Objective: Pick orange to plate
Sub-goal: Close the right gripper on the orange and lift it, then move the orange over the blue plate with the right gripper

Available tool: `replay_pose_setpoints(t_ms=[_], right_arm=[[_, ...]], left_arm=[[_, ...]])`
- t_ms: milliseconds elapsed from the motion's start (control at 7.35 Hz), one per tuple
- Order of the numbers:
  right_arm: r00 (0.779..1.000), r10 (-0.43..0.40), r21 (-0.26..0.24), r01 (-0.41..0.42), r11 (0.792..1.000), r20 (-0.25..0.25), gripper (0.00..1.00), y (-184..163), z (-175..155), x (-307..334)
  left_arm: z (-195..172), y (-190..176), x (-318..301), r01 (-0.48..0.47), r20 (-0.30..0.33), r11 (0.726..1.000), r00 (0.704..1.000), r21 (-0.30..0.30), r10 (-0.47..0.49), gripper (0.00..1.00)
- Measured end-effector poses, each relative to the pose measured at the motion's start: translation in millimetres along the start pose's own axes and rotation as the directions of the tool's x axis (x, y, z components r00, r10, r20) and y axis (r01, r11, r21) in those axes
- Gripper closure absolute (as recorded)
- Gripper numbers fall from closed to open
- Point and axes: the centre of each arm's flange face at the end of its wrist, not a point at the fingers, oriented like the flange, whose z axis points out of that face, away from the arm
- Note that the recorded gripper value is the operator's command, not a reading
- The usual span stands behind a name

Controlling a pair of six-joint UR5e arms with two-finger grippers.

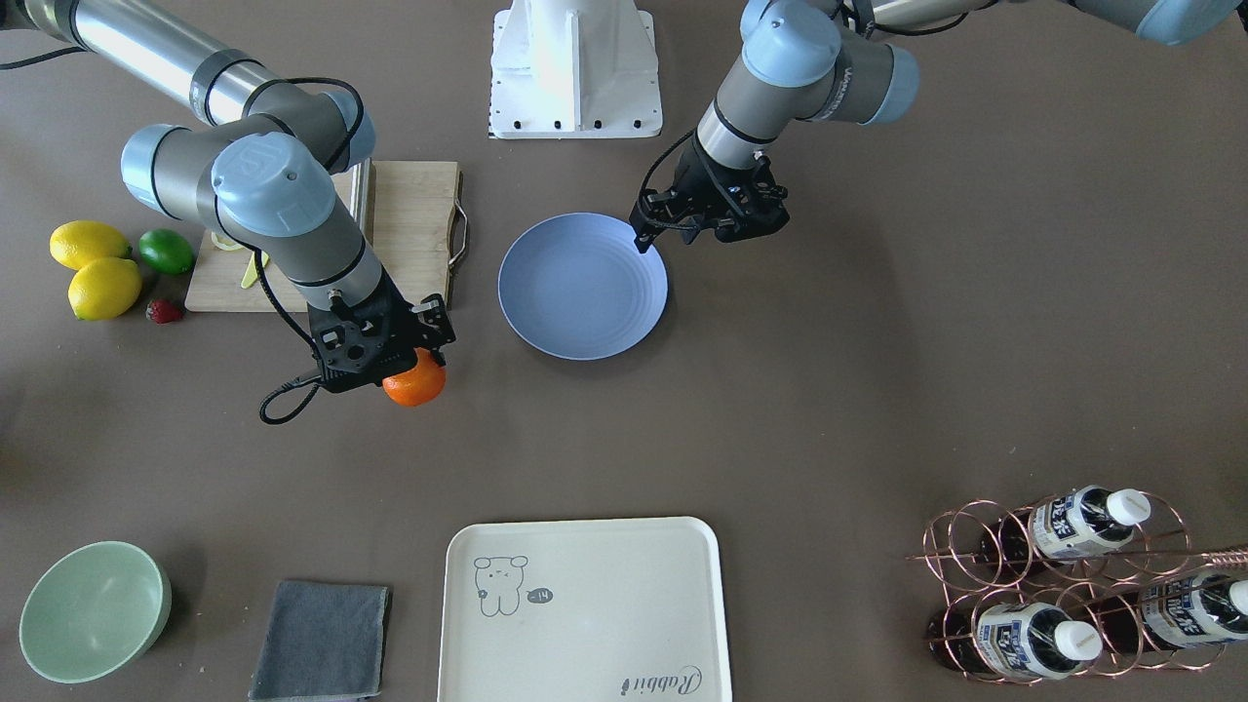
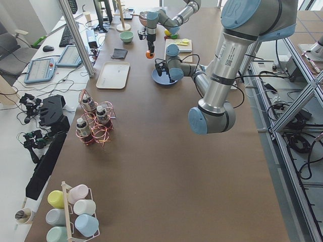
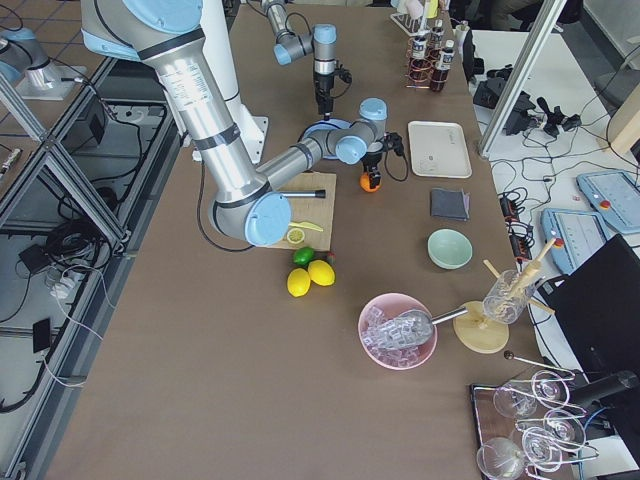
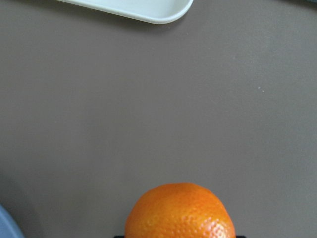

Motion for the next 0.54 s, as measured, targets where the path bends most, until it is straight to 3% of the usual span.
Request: replay_pose_setpoints(t_ms=[272, 544], right_arm=[[0.995, 0.082, 0.013, -0.082, 0.997, 0.054, 1.00, 19.8, -5.4, -78.9], [0.992, 0.112, 0.009, -0.112, 0.994, 0.053, 1.00, 61.7, 10.7, -165.4]], left_arm=[[-43.5, -65.5, -40.9, -0.062, 0.021, 0.997, 0.998, 0.033, 0.062, 0.09], [-61.2, -120.8, -93.4, -0.156, 0.086, 0.987, 0.985, 0.046, 0.151, 0.04]])
